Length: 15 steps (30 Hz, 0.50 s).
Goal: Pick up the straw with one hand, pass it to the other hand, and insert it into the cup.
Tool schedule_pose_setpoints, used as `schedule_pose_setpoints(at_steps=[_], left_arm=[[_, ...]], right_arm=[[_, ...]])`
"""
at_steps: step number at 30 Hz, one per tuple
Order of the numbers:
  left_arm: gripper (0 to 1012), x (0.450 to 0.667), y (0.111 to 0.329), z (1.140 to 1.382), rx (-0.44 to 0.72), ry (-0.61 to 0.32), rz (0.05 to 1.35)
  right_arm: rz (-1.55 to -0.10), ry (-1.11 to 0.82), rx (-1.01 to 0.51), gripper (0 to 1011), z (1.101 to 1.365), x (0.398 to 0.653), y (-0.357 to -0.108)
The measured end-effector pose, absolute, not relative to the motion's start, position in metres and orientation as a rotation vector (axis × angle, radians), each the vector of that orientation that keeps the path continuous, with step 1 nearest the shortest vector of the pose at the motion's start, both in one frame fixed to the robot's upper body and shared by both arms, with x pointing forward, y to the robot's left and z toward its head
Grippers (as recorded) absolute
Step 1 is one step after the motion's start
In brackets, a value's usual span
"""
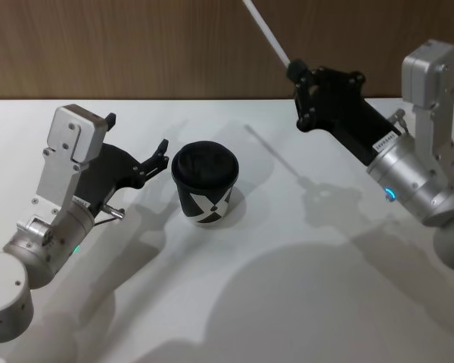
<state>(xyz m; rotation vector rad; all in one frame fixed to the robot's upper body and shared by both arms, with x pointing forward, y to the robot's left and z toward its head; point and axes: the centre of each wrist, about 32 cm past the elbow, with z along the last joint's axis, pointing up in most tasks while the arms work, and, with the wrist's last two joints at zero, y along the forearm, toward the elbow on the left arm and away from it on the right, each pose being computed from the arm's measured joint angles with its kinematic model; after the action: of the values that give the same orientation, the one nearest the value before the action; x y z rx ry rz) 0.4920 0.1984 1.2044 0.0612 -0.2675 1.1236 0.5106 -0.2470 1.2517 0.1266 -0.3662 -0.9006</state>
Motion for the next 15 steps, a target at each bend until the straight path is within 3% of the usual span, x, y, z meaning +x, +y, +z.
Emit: schedule_pose_setpoints(at_steps=[15], left_arm=[[1003, 0.492, 0.198, 1.204, 0.061, -0.268, 1.124]], right_arm=[[-0.670, -0.366, 0.251, 6, 1.267, 0.550, -0.247]])
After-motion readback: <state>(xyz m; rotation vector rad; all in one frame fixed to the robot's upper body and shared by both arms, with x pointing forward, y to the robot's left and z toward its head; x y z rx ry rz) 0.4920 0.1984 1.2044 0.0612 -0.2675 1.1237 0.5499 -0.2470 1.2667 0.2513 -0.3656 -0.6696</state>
